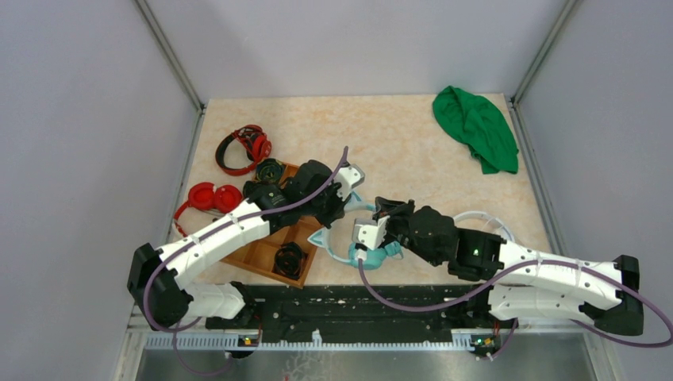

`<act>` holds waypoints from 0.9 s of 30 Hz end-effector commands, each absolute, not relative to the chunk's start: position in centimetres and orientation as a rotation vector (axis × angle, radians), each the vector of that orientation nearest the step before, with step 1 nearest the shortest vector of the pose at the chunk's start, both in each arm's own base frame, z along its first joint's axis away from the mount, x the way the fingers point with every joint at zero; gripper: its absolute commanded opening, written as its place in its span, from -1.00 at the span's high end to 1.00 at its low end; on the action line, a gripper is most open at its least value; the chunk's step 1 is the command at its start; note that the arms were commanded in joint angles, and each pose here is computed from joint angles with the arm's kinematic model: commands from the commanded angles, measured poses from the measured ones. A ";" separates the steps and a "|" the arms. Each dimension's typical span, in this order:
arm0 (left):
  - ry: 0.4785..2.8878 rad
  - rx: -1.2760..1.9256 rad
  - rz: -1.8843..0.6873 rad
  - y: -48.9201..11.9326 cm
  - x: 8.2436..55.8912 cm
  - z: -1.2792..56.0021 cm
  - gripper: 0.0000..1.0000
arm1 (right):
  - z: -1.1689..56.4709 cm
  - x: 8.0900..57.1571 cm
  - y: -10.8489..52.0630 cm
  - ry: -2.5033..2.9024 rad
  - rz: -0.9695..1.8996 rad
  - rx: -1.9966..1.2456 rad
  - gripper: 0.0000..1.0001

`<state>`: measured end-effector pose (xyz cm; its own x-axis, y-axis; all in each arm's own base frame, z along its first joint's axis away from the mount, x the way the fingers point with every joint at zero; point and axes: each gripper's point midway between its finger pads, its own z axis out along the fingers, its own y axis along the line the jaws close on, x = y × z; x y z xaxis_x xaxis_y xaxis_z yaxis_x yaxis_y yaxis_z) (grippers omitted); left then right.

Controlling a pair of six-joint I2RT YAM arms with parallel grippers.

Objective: Wrap the headphones

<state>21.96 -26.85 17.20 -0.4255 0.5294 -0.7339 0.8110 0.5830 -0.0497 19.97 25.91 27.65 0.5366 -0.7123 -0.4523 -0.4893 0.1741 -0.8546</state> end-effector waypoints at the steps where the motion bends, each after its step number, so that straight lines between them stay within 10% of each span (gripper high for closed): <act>1: 2.060 1.178 -0.598 -27.3 20.0 18.4 1.00 | 32.7 21.1 24.5 1.060 -0.284 -1.296 1.00; 27: 2.004 1.149 -0.591 -27.2 20.2 20.2 1.00 | 29.1 20.9 22.4 1.156 -0.283 -1.317 0.91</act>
<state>21.19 -26.80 18.11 -0.3820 0.5413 -0.7490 0.8380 0.5446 -0.0339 20.46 23.84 27.00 0.5261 -0.7514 -0.3982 -0.4239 0.1742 -0.8888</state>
